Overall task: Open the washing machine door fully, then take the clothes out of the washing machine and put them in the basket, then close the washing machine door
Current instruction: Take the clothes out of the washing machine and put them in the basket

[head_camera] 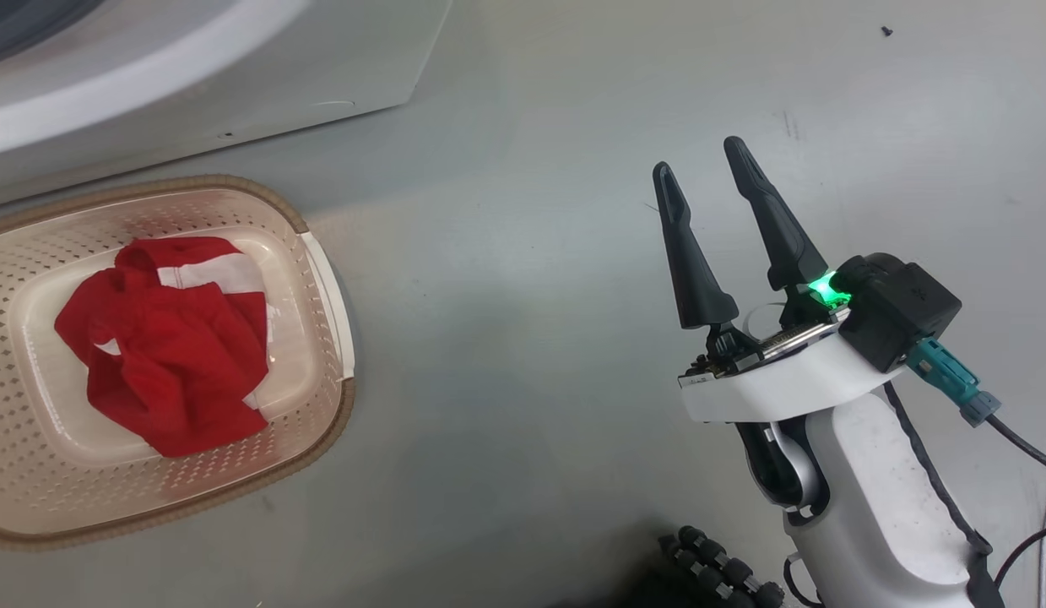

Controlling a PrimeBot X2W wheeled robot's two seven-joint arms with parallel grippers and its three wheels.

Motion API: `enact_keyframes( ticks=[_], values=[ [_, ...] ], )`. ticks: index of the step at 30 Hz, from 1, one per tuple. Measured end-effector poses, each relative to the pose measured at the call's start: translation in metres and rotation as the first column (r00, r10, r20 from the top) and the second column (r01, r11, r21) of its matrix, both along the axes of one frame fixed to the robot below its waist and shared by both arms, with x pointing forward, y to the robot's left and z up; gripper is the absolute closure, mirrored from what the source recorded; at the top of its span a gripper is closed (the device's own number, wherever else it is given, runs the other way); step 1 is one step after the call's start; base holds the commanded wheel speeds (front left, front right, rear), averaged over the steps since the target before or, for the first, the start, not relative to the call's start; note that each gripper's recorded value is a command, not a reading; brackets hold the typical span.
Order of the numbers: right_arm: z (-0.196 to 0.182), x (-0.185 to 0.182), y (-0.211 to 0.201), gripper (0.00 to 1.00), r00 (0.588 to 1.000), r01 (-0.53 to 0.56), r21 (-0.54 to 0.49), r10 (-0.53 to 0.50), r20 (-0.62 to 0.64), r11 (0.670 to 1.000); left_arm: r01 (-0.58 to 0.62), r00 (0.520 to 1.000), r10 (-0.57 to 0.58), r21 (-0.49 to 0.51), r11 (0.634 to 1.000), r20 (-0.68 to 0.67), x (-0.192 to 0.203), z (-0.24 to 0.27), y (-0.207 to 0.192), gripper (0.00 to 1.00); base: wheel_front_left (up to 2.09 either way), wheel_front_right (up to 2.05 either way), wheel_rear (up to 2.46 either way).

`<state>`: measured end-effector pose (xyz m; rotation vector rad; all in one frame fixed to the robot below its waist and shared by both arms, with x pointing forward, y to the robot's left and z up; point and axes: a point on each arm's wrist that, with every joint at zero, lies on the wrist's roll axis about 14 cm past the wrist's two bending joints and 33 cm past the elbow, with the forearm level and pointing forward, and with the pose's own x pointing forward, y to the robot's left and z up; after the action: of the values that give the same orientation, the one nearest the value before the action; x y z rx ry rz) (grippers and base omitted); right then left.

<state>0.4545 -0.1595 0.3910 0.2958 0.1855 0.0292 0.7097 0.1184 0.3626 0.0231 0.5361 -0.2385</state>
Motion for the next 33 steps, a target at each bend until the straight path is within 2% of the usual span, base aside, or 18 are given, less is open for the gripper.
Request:
enact_keyframes(
  ticks=[10,19,33],
  values=[
    [0.008,0.004,0.005,0.0,0.999,-0.023,-0.025,0.023,0.031,0.999,-0.033,0.981,0.043,-0.057,0.998,0.187,-0.01,0.035,0.006,1.0,0.0,0.0,0.0],
    [0.019,0.006,0.011,0.0,0.997,-0.048,-0.039,0.051,0.062,0.998,-0.031,0.932,0.073,-0.123,0.992,0.354,-0.03,0.072,0.002,1.0,0.0,0.0,0.0],
    [0.039,-0.008,0.023,0.0,0.991,-0.085,-0.057,0.09,0.098,0.995,-0.061,0.848,0.158,-0.203,0.977,0.506,-0.09,0.111,0.006,1.0,0.0,0.0,0.0]
  ],
)
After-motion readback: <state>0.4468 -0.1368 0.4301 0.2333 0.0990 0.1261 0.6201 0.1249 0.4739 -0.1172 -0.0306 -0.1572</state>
